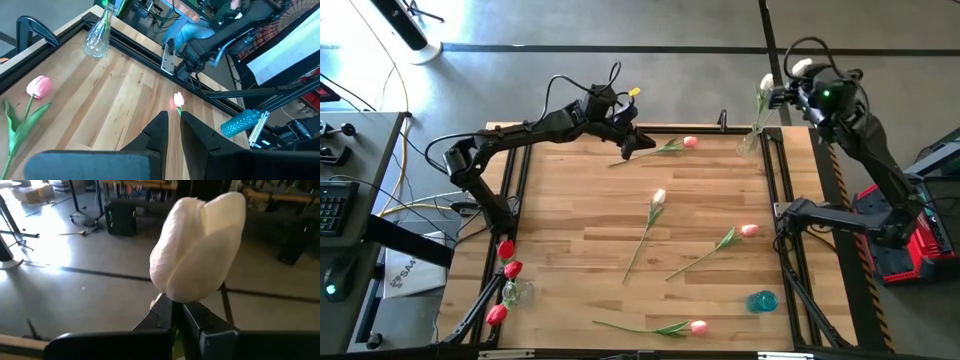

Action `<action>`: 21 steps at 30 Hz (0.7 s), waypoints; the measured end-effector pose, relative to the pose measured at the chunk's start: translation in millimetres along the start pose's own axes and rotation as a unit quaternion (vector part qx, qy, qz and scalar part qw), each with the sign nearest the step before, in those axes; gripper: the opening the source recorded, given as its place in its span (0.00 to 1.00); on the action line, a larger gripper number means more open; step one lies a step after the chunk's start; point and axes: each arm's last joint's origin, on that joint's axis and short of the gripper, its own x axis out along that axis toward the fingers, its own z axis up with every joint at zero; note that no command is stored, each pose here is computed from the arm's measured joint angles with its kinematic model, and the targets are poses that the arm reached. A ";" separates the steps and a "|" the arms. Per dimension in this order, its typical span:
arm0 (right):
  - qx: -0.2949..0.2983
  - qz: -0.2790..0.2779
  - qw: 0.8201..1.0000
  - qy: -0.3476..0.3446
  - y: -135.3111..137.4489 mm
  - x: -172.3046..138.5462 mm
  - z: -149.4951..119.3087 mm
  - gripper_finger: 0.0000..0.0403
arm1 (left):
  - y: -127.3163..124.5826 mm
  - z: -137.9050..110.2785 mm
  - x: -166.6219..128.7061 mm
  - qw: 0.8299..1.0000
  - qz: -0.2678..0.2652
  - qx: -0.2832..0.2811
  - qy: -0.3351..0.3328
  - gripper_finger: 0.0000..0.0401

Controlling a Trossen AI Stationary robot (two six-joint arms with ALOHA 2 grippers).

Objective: Sort flowers into vase by color
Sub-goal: Put the left white tulip into the transparent vase

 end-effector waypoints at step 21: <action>0.010 -0.050 0.999 -0.013 2.9 11.8 3.8 0.00 | 1.0 0.3 -0.3 1.000 0.009 0.011 -0.003 0.10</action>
